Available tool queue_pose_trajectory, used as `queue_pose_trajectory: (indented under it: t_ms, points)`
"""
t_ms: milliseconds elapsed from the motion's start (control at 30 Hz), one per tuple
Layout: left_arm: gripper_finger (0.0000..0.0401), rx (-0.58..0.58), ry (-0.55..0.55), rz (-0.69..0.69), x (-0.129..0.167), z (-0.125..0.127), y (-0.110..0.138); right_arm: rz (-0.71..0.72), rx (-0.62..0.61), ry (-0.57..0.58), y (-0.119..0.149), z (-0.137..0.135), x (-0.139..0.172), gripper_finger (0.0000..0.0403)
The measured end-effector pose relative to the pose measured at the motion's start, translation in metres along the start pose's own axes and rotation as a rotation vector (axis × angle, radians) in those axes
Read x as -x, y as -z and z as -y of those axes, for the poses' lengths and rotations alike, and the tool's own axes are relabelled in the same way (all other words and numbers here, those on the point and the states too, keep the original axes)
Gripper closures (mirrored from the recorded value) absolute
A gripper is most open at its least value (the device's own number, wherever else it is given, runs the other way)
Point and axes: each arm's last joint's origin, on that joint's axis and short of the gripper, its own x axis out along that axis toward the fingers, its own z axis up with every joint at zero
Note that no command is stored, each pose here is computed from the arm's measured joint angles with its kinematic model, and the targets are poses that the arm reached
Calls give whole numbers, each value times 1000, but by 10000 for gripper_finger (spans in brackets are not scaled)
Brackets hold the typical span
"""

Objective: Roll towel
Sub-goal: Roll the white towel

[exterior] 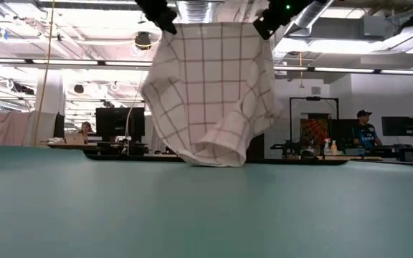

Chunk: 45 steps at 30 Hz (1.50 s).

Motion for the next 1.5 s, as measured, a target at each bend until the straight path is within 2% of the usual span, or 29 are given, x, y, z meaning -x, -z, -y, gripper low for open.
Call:
queue_pose_trajectory:
  t_ms: [67,133,300,400,500,567,700,800,900,1000,1100,1200,1300,1500]
  points:
    - [401,-30,6,-9,8,-3,1,1,19,-26,-3,-5,4,393]
    - [401,-115,23,-22,19,-3,1,3,48,-56,-5,-9,10,393]
    - [401,-218,40,-75,46,7,-4,-29,121,-46,-18,-20,33,393]
    - [401,-280,95,-137,68,17,-1,11,210,-149,-27,-31,58,393]
    - [401,-305,168,-166,81,24,3,54,230,-210,-32,-35,76,393]
    - [401,-298,161,-170,78,22,4,41,220,-194,-31,-32,74,393]
    - [401,-332,6,-162,56,2,3,-76,221,-49,-19,-17,48,394]
    - [401,-377,-146,-104,31,-17,-2,-96,199,79,-10,2,21,394]
    - [401,-494,-327,-58,9,-31,-11,-93,244,230,-3,23,-1,394]
    - [401,-650,-492,-62,-1,-38,-21,-56,331,343,-3,40,-7,394]
    - [401,-679,-548,-94,2,-36,-27,-38,349,386,-12,52,-3,394]
    - [401,-637,-496,-141,11,-26,-29,-57,340,349,-19,48,6,394]
    - [401,-586,-379,-215,22,-8,-26,-94,310,248,-26,31,21,394]
    - [401,-409,-13,-390,63,45,8,-244,275,-112,-11,-35,74,394]
